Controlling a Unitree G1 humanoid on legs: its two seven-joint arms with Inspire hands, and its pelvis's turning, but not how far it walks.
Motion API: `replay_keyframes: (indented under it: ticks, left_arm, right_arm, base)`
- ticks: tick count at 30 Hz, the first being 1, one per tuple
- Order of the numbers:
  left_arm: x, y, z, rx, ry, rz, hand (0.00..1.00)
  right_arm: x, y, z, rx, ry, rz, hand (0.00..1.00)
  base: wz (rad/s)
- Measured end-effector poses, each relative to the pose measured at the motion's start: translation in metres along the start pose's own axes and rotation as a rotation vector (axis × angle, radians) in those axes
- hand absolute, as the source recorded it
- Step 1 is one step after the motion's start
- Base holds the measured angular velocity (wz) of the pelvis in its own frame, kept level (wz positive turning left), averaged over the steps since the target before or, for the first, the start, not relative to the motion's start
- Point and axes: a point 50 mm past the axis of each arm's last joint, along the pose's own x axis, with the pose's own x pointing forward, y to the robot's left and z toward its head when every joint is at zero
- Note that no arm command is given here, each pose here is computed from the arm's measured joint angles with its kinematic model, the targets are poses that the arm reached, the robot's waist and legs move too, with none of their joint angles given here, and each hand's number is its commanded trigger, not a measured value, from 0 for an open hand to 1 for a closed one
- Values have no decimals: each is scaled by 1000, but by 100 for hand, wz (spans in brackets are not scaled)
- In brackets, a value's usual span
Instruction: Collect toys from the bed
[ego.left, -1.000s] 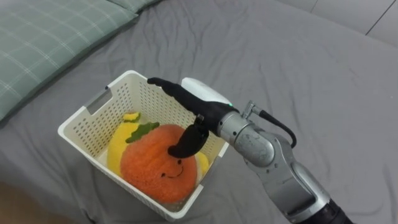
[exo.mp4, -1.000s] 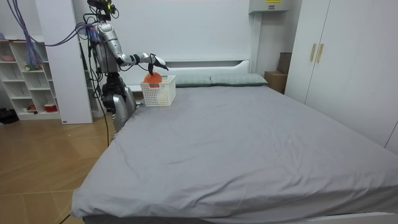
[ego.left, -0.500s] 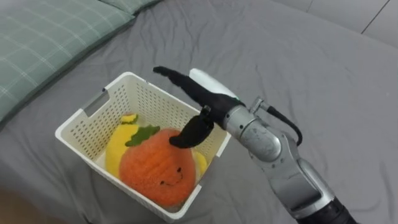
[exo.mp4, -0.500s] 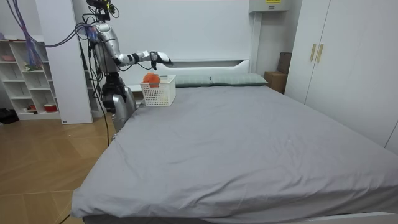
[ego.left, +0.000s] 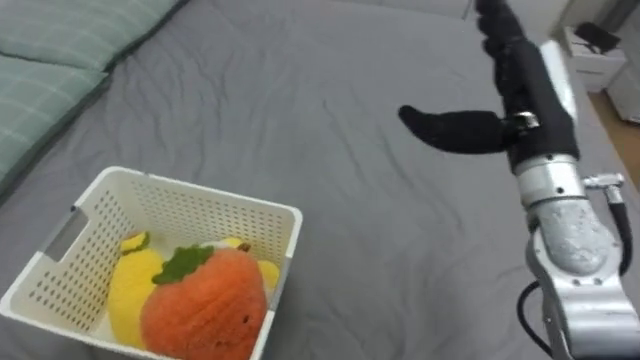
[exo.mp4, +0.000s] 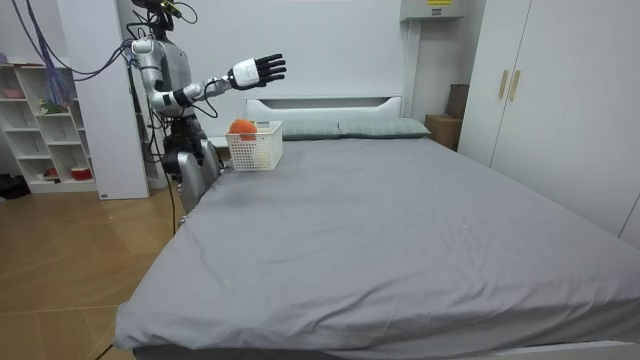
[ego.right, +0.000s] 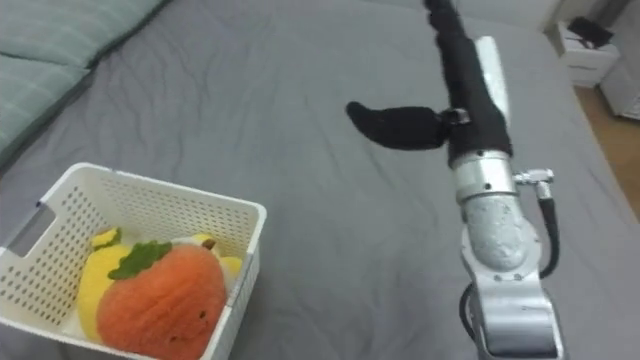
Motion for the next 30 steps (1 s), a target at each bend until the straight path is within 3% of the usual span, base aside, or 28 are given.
replay_keyframes:
  ticks: [7, 12, 18, 24, 30]
  left_arm:
    - [0, -1, 1, -3, -1, -2, 0]
    - [0, 2, -3, 2, 18, 4, 0]
    - [-1, 5, -10, -35, 45, 13, 0]
    - [-2, 5, -15, -68, 66, 32, 0]
    - [-3, 5, -18, -85, 77, 32, 0]
  right_arm:
    - [-27, -33, -44, -40, 181, -213, 0]
    - [-48, -41, -76, 71, 350, -292, 0]
    - [-90, -50, -119, 103, 587, -364, 0]
    - [-154, -60, -171, 142, 916, -541, 0]
    - [-249, -58, -211, 131, 1337, -667, 0]
  base:
    - [-13]
    - [-12]
    - [-11]
    - [-5]
    - [4]
